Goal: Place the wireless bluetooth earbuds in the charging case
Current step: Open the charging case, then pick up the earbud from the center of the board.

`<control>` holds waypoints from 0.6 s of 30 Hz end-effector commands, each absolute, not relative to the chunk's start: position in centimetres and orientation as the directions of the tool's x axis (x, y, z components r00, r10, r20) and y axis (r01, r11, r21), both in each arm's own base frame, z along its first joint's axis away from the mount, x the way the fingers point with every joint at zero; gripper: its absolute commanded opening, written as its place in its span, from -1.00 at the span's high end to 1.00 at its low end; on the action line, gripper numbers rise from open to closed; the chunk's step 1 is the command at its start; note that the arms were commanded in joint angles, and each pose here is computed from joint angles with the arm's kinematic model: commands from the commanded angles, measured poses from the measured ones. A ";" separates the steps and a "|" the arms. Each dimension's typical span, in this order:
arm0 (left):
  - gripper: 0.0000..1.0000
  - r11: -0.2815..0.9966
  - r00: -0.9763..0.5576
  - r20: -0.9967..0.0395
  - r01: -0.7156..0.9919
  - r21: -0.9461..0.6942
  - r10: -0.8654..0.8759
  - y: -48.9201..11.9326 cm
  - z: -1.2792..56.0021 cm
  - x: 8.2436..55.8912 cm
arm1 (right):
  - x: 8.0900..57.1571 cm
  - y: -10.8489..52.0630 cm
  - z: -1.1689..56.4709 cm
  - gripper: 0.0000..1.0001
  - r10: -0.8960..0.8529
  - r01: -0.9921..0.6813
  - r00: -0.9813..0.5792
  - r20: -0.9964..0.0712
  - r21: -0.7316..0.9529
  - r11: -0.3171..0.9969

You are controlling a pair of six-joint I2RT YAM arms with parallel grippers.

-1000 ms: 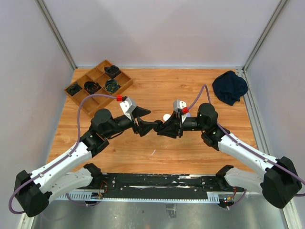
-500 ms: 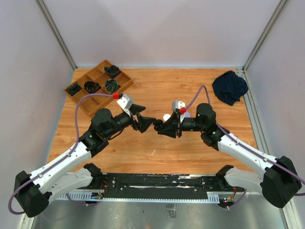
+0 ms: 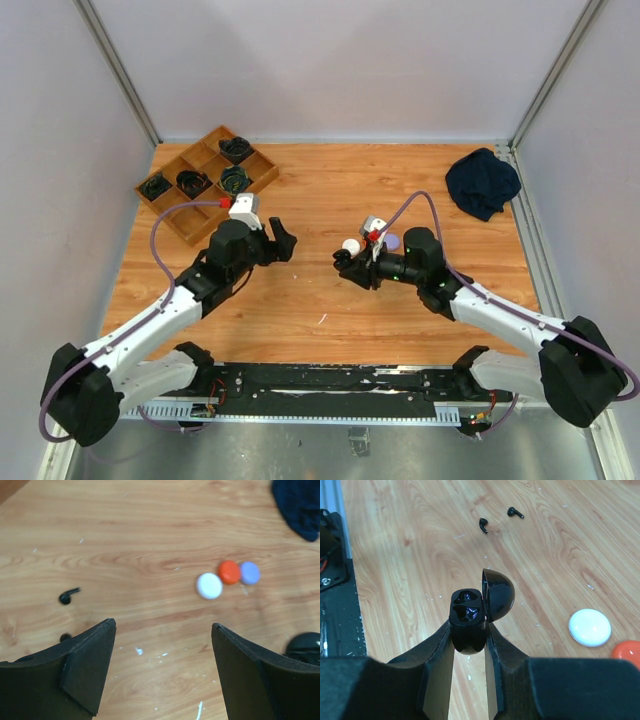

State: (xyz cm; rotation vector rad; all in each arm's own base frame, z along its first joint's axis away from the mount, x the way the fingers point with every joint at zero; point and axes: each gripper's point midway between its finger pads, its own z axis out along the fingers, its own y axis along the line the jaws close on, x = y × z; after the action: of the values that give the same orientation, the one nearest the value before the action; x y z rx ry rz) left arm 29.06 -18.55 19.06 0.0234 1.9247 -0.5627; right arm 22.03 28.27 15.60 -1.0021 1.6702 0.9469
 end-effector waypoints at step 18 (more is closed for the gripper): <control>-0.59 0.952 -0.619 -0.744 -0.022 -0.305 -0.252 -15.8 7.8 40.3 | 24.1 27.0 13.2 0.71 -0.195 -0.879 -0.209 -0.958 0.096 0.467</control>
State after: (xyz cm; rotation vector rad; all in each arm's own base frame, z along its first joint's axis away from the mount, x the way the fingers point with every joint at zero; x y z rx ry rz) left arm 37.79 -15.59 6.94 -0.2137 2.2589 -0.3403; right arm 23.16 27.53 12.95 -0.9621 1.7137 0.8646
